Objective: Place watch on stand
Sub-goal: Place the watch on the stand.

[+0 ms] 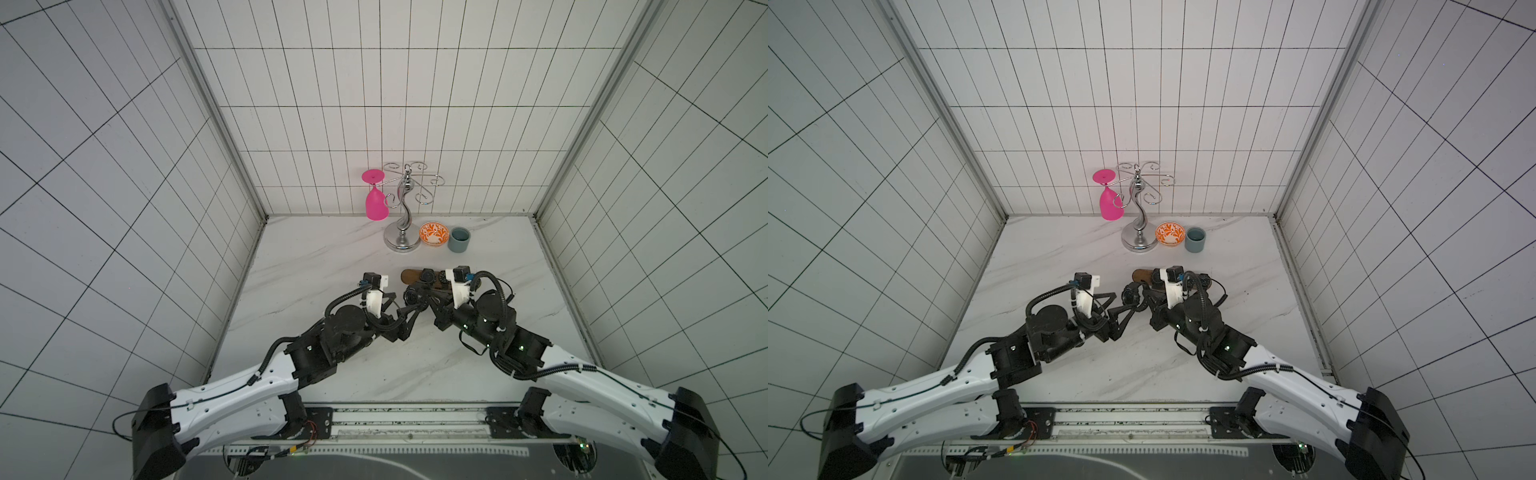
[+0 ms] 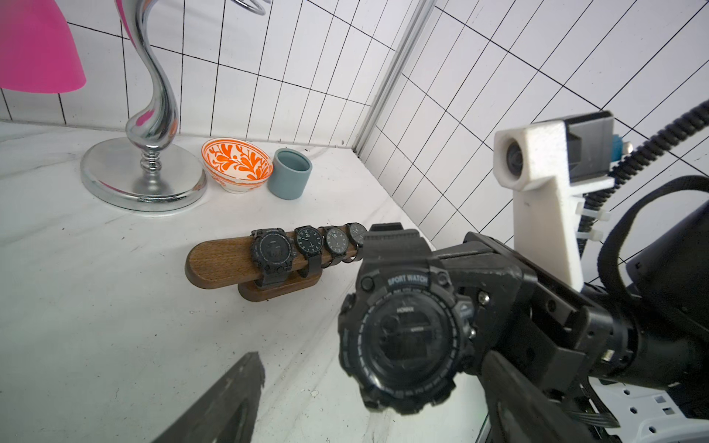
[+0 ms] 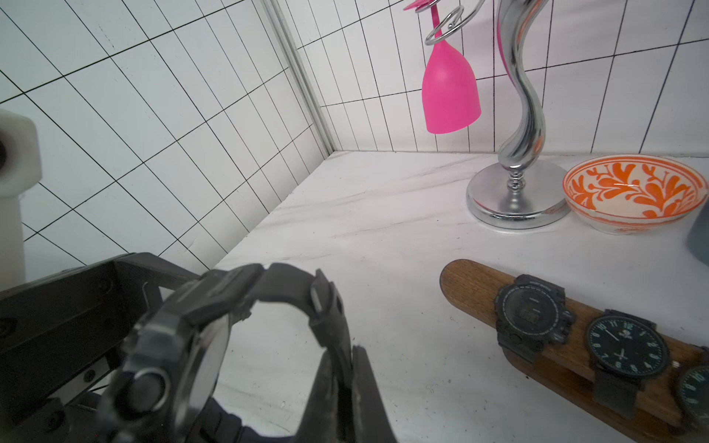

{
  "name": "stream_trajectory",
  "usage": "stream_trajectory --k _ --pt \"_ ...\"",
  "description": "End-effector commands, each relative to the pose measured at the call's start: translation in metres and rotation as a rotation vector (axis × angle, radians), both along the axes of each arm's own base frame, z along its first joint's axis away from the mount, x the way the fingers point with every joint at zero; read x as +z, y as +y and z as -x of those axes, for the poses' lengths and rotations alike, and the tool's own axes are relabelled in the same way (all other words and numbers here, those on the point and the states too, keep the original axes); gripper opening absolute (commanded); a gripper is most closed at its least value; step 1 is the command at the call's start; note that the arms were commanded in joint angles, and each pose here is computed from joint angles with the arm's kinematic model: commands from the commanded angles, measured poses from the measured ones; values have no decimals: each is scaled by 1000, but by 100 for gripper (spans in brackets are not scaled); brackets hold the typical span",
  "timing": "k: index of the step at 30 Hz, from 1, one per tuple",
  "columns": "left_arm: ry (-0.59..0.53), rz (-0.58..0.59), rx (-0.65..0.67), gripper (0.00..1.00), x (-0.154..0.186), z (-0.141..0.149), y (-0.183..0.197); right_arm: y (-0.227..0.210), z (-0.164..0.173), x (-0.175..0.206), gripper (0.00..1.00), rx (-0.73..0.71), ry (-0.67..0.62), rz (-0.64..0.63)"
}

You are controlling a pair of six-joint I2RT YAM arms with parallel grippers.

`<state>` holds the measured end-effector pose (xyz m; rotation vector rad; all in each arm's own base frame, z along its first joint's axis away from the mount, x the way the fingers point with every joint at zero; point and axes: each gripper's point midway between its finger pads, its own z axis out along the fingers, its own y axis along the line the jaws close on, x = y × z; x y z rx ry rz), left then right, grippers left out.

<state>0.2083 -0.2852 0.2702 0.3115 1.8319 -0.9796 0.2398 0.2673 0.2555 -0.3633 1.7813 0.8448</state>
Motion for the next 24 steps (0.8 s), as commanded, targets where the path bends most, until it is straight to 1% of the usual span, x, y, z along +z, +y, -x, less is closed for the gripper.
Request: stream_trajectory --k 1,4,6,13,18,21,24 --pt "-20 19 39 88 5 -2 9 0 1 -12 0 -11 -17 31" --pt "-27 21 61 88 6 -4 14 0 1 -12 0 -15 -23 39" --pt "-23 5 54 89 4 -4 12 3 3 -10 0 -6 -30 34" --pt "-13 14 16 88 3 -3 1 10 7 -6 0 4 -46 38" --pt "-10 20 11 83 2 -3 -1 14 9 -8 0 11 -43 44" --pt "-4 18 16 77 0 -4 -1 16 11 -8 0 15 -48 47" --pt "-3 20 13 67 0 -4 -1 16 11 -9 0 12 -50 54"
